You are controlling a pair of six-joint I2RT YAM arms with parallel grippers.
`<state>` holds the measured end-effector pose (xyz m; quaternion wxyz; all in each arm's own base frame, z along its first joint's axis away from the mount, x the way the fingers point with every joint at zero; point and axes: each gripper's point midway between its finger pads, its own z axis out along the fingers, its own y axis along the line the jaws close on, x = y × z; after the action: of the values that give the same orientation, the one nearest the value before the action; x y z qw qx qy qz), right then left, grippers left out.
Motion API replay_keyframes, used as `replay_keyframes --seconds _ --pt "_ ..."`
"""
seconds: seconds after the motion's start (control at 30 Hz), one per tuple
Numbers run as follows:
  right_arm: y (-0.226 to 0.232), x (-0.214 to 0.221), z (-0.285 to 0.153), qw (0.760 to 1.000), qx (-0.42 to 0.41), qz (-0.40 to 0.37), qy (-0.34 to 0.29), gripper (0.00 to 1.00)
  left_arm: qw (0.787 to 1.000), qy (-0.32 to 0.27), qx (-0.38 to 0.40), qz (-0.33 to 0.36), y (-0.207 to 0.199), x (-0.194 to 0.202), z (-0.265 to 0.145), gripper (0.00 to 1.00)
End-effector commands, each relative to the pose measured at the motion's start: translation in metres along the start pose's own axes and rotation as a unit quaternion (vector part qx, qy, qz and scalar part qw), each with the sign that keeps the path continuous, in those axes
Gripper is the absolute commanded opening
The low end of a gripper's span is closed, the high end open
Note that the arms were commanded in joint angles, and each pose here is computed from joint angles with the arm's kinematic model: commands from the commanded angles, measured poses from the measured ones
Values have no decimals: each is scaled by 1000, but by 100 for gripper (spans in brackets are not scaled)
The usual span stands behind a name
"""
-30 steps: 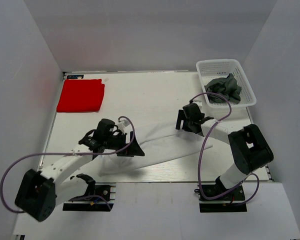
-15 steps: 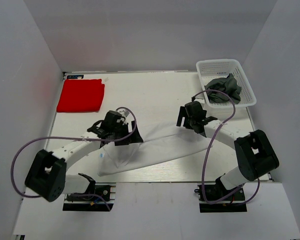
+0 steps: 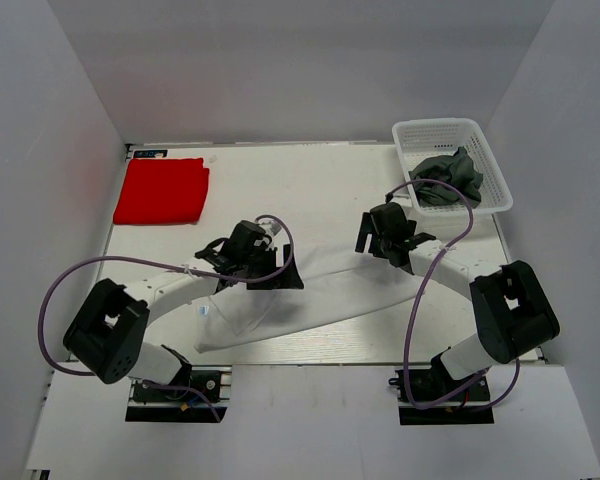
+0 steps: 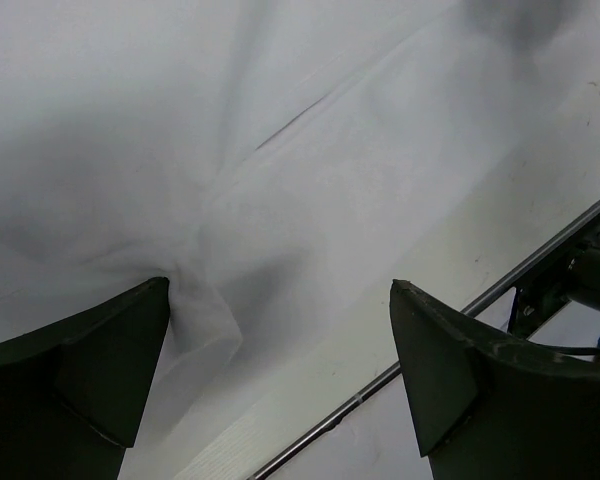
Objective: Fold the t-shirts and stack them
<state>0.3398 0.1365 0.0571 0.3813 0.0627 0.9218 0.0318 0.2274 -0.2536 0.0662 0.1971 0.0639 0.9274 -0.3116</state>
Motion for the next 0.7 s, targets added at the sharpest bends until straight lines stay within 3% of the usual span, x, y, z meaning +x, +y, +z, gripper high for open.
replay_keyframes --seconds 0.0,0.23,0.4,0.57,0.67 --pt "-4 -10 -3 1000 14 15 -13 90 999 -43 2 25 -19 -22 -13 100" --pt "-12 -13 -3 999 39 25 -15 90 999 9 4 32 -17 3 14 100" --pt "-16 -16 -3 998 49 30 -14 90 997 47 -48 30 0 21 29 100" --pt "-14 -24 -7 998 41 37 -24 90 992 35 -114 37 10 12 12 100" --pt "-5 -33 -11 999 15 32 -38 90 989 -4 -139 43 9 -5 -10 100"
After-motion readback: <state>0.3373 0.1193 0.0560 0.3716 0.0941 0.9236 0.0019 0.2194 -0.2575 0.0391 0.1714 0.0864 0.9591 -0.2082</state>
